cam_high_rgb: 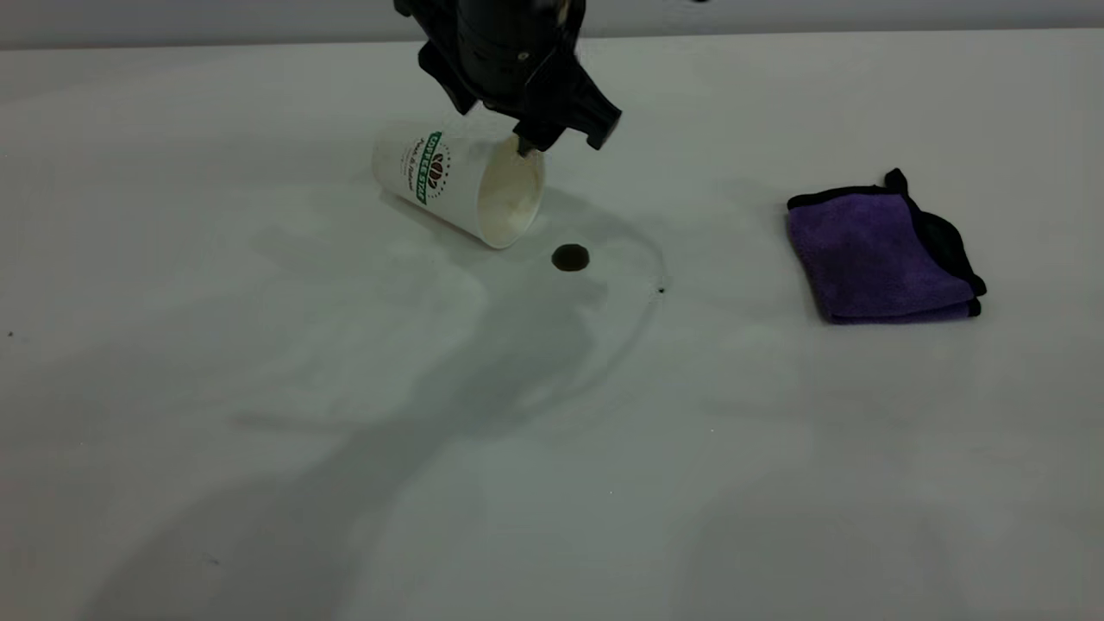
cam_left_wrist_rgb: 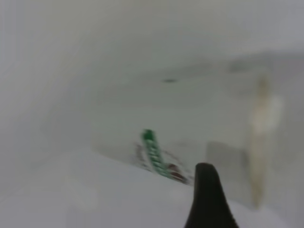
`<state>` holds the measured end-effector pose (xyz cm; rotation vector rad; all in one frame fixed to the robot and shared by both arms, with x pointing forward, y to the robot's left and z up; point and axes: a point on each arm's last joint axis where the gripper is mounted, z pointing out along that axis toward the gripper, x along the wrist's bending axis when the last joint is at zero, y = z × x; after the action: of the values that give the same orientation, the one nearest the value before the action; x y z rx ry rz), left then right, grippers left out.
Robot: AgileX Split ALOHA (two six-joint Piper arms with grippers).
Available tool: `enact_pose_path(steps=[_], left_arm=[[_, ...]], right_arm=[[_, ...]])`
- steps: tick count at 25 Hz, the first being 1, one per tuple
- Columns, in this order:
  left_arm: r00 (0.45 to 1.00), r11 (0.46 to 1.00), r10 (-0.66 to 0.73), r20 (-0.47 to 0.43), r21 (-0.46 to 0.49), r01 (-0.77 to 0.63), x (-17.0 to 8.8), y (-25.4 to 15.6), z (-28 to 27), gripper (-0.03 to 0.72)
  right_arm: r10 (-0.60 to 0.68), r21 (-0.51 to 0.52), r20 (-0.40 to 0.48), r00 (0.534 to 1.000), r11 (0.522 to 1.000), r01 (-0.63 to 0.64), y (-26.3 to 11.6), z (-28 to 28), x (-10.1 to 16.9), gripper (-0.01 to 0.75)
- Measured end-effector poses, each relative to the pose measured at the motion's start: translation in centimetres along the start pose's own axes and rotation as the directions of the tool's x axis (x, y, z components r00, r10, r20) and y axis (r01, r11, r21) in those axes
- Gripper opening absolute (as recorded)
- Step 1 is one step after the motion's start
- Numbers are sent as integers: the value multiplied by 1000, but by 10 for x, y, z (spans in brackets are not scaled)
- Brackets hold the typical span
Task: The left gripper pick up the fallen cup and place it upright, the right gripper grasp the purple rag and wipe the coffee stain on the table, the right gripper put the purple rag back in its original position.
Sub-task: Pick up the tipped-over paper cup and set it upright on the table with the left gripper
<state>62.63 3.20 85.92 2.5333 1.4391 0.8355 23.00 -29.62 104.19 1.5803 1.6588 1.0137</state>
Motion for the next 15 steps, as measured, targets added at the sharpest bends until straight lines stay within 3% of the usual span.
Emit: enact_pose_path(steps=[4,15], left_arm=[[998,999,-23,-55,-31,21,1,0,9,536],[999,999,-16,-52,-29,15,-5,-4,20,536]], right_arm=[[0,0,0,1000,1000,0,0,0,0,520],[0,0,0,1000,1000,0,0,0,0,520]])
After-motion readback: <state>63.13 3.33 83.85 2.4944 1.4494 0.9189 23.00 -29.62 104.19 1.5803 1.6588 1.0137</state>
